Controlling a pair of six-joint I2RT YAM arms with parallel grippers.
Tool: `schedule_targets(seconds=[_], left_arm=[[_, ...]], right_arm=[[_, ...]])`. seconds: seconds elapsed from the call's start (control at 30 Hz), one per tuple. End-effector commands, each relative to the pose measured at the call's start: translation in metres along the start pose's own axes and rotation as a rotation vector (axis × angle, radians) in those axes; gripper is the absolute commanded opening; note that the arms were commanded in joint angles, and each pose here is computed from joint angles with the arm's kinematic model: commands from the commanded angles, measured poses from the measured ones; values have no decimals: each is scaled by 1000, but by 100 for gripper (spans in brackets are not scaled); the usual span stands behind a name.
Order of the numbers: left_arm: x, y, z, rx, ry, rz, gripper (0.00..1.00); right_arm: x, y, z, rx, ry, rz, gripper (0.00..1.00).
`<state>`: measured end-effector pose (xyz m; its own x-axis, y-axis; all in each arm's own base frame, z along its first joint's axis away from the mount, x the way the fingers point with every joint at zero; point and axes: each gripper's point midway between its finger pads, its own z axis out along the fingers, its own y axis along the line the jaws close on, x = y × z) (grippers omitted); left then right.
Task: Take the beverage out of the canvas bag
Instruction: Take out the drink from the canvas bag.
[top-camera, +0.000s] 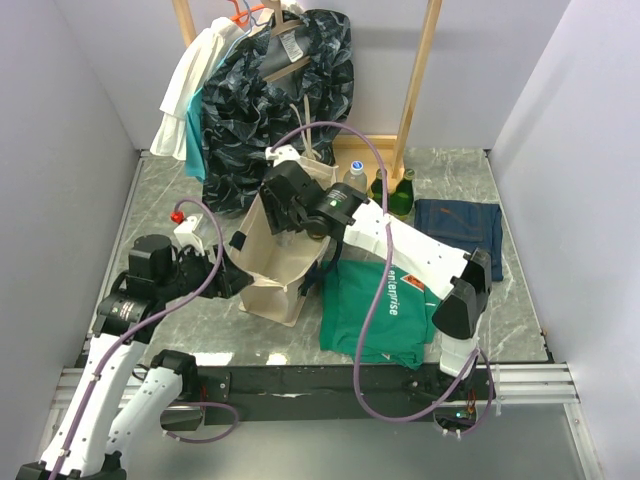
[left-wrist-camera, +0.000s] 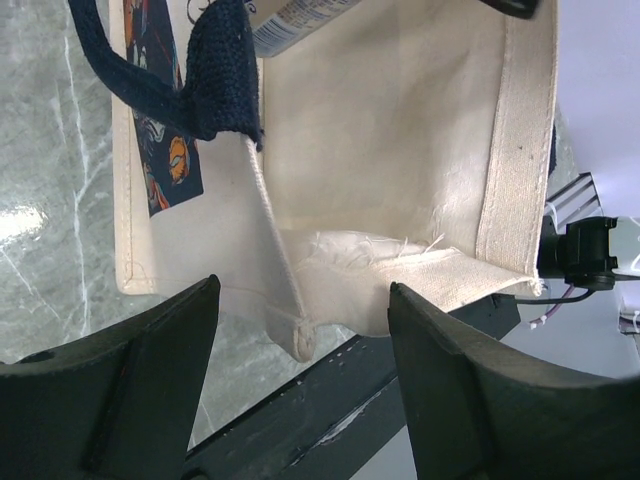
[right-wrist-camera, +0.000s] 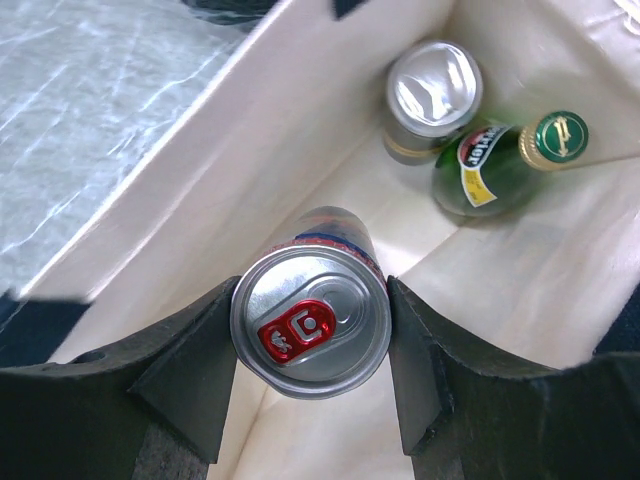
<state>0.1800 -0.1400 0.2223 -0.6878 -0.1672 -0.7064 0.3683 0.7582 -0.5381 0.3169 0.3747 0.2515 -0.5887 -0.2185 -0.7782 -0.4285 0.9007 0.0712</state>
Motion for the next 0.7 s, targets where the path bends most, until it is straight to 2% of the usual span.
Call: schedule_targets(seconds=[0.0, 0.67], left_arm=[[-2, -3, -3, 4, -20, 0, 74], [0, -6, -4, 23, -10, 10, 74]], right_arm=[[-56, 3, -57, -52, -175, 7, 0], [-99, -33, -141, -20, -364, 40, 0]])
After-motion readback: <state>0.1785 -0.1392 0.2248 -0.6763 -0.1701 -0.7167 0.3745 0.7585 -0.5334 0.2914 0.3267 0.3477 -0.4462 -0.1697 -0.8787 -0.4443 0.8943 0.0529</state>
